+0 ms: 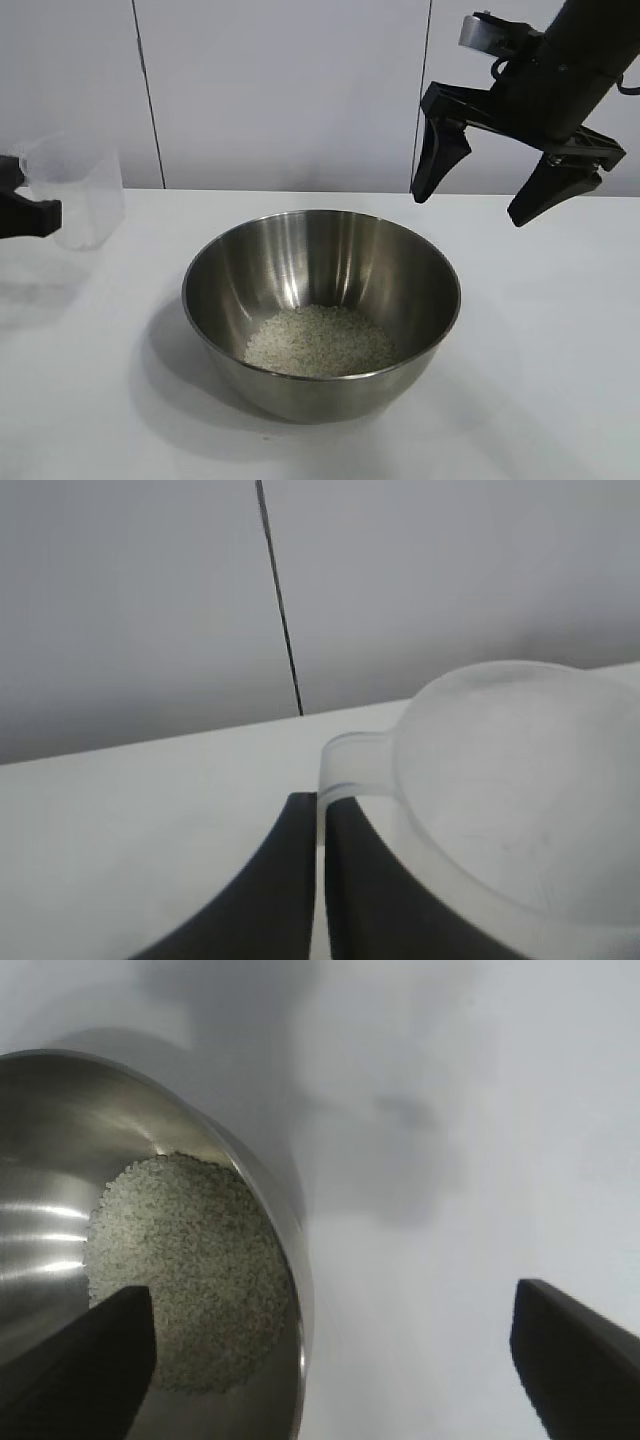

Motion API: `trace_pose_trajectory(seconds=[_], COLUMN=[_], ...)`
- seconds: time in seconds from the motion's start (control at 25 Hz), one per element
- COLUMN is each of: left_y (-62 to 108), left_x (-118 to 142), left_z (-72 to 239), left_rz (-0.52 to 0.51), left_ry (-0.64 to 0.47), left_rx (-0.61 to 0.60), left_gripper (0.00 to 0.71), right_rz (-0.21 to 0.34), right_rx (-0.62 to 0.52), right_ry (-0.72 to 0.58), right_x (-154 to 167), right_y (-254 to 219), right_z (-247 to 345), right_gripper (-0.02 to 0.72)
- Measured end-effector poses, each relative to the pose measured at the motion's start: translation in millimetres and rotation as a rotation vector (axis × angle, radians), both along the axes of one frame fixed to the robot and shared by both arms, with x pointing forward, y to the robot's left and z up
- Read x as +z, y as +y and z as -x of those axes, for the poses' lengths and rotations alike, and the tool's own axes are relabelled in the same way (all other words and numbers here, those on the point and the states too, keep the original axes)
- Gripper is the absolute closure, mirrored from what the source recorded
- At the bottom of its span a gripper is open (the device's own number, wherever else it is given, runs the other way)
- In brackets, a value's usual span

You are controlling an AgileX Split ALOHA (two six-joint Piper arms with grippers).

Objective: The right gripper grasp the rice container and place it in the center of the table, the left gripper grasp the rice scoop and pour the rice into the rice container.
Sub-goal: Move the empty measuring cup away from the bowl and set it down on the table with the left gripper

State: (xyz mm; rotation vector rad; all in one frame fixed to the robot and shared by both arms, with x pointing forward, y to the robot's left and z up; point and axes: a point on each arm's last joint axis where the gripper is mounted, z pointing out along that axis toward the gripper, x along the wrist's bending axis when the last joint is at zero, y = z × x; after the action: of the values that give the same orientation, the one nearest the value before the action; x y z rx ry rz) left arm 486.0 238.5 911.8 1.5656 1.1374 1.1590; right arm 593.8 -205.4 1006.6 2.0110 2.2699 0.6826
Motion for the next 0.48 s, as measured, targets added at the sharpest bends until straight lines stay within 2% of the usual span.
trace_pose_trajectory(seconds=[0.2,0.48], left_y=[-1.3,-7.9], left_x=[-25.0,-36.5], left_z=[-2.8,-17.6], left_rz=[-0.034,-0.042], left_ry=[0.088,0.100], left_rx=[-0.030,-0.053], left_gripper=[0.700,0.700], right_rz=[-0.004,-0.009], right_rx=[-0.002,-0.010], right_ry=[0.000,-0.003], right_x=[0.1,0.3], right_y=[0.3,0.4], right_z=[-0.1,-0.5], right_gripper=[0.042,0.042])
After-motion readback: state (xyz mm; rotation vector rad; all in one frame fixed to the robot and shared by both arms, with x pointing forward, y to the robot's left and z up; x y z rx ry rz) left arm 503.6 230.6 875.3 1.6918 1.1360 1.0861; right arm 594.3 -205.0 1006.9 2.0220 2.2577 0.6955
